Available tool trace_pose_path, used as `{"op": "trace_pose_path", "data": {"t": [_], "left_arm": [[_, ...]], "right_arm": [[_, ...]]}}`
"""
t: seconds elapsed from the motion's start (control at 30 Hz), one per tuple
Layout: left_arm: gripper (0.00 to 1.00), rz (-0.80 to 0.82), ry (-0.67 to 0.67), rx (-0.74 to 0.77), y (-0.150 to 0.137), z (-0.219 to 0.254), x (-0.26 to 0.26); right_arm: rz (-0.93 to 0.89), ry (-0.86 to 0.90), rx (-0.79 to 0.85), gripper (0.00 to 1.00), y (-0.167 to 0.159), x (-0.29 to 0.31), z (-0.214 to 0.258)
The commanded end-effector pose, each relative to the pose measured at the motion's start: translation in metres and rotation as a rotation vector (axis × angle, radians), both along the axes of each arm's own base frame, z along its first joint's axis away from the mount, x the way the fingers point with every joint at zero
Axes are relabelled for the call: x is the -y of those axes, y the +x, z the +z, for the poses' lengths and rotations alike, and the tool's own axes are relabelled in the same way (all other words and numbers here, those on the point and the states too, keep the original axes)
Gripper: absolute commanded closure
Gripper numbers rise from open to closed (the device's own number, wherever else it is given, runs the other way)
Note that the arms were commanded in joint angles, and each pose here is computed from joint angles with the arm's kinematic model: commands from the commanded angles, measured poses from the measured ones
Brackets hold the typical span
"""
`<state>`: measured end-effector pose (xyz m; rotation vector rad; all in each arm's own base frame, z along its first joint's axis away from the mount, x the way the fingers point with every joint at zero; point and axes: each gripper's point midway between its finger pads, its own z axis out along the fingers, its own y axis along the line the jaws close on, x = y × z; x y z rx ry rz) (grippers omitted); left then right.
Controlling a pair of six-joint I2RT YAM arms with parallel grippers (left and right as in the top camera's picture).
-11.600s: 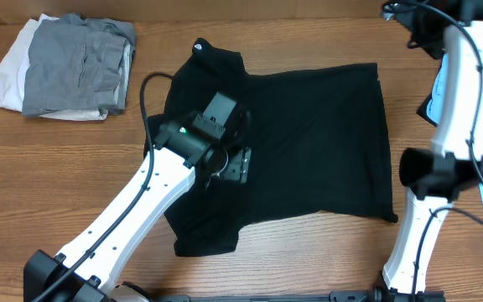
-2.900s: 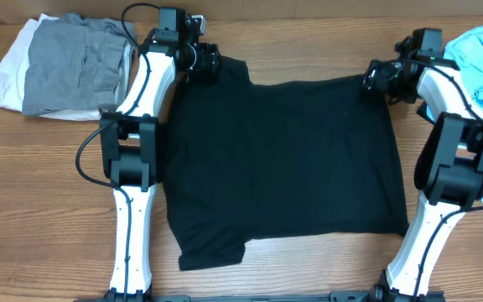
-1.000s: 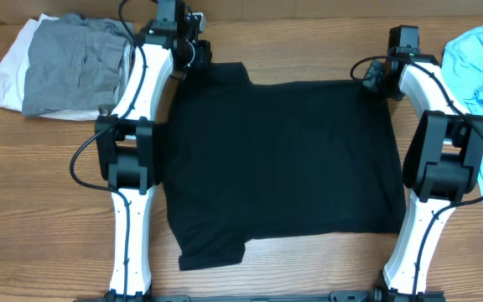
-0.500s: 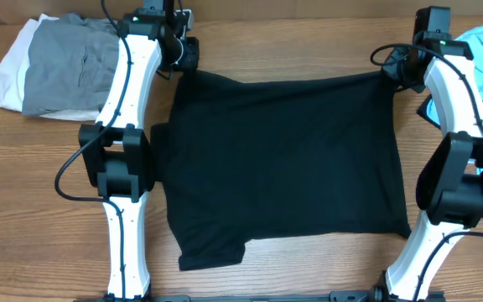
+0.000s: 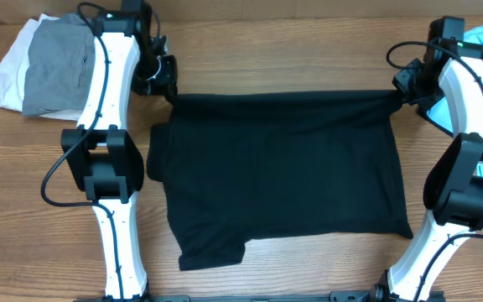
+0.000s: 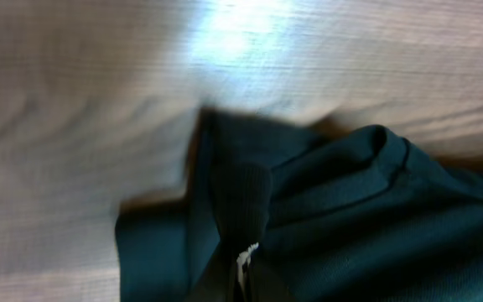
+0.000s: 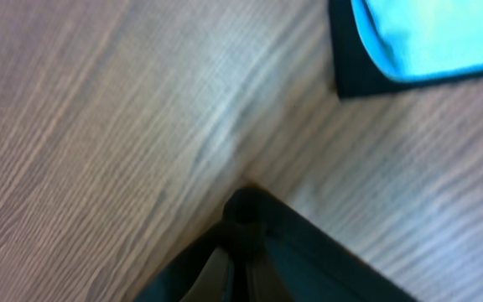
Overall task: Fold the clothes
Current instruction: 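Lift the top edge with both grippers and fold it down toward the hem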
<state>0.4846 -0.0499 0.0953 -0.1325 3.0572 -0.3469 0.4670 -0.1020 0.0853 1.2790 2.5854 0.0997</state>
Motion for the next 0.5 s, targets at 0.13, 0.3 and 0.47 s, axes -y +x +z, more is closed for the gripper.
{"op": "trace_pose_path", "data": {"t": [0.13,0.3,0.47], "left_arm": [[0.96,0.006,-0.024,-0.037,-0.020,0.026,0.001],[0.96,-0.035,-0.063,-0.110,-0.040,0.027,0.019],[0.96,-0.082,-0.018,-0.172,-0.058,0.026,0.030]], "right_arm": [[-0.071,0.112,0.014,0.96,-0.005,-0.008,0.013],[-0.073,0.118,-0.019,0.96,-0.013,-0.010,0.011],[-0.077,0.125,-0.054,0.96,-0.021,-0.011,0.010]]}}
